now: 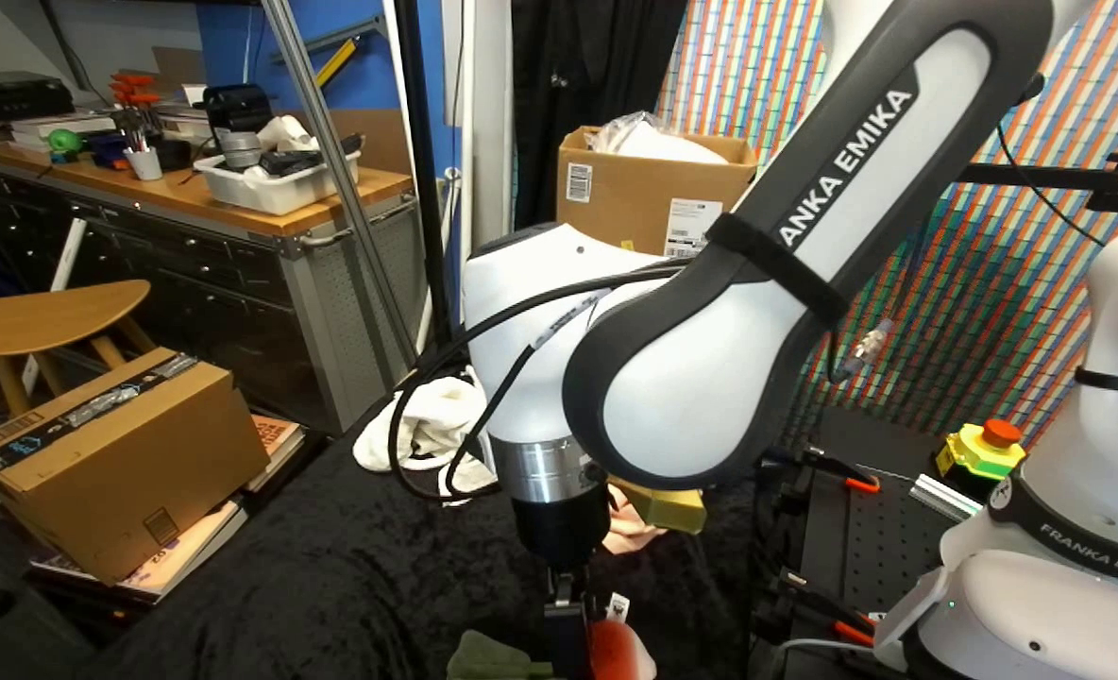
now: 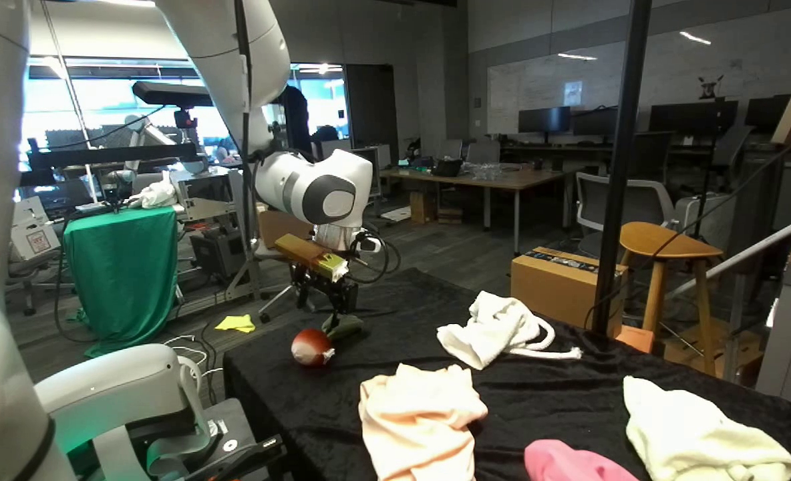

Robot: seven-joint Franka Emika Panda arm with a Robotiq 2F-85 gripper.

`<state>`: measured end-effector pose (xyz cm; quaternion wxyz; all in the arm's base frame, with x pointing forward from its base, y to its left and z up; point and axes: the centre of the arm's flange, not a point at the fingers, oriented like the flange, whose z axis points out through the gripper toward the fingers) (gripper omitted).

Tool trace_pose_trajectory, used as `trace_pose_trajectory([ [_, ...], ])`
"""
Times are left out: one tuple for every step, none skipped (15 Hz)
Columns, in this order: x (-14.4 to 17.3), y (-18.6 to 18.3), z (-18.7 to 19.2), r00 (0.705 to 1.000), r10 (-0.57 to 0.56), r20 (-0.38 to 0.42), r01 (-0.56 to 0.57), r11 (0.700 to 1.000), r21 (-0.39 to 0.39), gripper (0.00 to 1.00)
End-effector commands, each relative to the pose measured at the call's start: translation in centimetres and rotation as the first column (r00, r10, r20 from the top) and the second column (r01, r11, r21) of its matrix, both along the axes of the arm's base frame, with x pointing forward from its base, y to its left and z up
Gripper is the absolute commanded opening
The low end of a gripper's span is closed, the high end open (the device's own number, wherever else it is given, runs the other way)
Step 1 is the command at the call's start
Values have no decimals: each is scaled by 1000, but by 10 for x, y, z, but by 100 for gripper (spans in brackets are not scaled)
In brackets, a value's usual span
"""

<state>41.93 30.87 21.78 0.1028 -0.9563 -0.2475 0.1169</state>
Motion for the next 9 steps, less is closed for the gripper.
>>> trace_pose_trajectory([
  [3,3,3,1000,-14,-20,15,998,59,100],
  [2,2,0,1000,-14,-12,15,998,55,100],
  [0,1,-2,1000,-11,-3,11,999,46,100],
  [-1,0,-4,1000,-9,-1,9,999,38,100],
  [-2,-1,-6,1000,-8,1,8,999,31,100],
  [-3,-2,-8,1000,-7,-4,7,1000,28,100],
  [-4,-3,-9,1000,-6,-11,7,1000,28,100],
  [-5,-3,-12,1000,-6,-11,6,1000,25,100],
  [-5,-3,-14,1000,-5,-16,6,1000,25,100],
])
